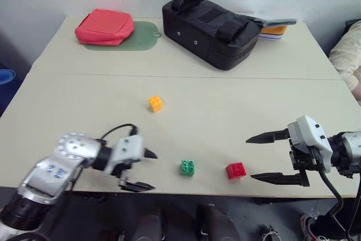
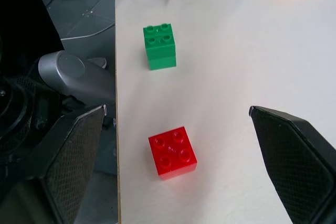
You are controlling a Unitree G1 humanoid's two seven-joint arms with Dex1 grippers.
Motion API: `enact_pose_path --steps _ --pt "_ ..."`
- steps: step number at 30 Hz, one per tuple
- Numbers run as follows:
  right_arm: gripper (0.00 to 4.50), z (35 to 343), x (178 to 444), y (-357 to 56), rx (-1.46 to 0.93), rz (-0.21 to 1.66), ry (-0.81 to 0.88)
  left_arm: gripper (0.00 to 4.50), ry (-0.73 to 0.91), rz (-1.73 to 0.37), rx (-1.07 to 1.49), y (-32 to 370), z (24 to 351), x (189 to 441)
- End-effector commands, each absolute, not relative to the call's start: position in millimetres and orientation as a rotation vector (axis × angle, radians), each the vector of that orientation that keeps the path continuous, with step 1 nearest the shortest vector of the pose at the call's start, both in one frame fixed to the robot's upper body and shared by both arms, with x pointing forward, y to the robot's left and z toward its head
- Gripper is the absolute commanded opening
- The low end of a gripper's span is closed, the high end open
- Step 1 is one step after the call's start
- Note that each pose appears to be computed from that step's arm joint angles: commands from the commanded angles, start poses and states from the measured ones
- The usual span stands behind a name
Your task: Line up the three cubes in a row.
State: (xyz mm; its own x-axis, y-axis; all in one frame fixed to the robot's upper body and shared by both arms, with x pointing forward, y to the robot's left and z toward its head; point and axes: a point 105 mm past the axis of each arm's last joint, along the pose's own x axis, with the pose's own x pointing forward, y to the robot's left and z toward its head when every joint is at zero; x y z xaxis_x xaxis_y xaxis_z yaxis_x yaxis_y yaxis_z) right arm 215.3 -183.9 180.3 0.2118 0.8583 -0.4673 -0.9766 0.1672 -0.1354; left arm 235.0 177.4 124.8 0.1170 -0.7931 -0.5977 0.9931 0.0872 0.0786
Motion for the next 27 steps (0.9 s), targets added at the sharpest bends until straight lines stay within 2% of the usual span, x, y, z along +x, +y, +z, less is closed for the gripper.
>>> enact_pose_path --steps 1,6,10,13,17,23,27 --pt "4.5 185.1 212.9 -191.8 -0.502 1.321 0.31 4.47 0.38 -1.344 0.564 211.1 152.3 240.9" --pt "4.5 182.3 211.7 -201.4 -0.514 1.287 0.318 4.47 0.389 -1.213 0.609 256.6 178.8 245.2" --pt "4.5 188.8 217.2 -198.7 -0.505 1.273 0.276 4.47 0.375 -1.137 0.603 262.0 178.3 255.8" --pt "4.5 191.2 221.0 -193.7 -0.511 1.282 0.256 4.47 0.367 -1.075 0.614 254.5 172.4 276.1" --pt "4.5 201.0 226.3 -185.8 -0.524 1.29 0.202 4.47 0.341 -0.953 0.592 230.2 173.0 321.9" --pt "4.5 211.2 243.6 -175.1 -0.542 1.239 0.103 4.47 0.284 -0.956 0.56 182.3 183.3 366.3" --pt "4.5 210.5 246.4 -170.1 -0.549 1.237 0.085 4.47 0.323 -0.883 0.601 167.3 173.8 399.2"
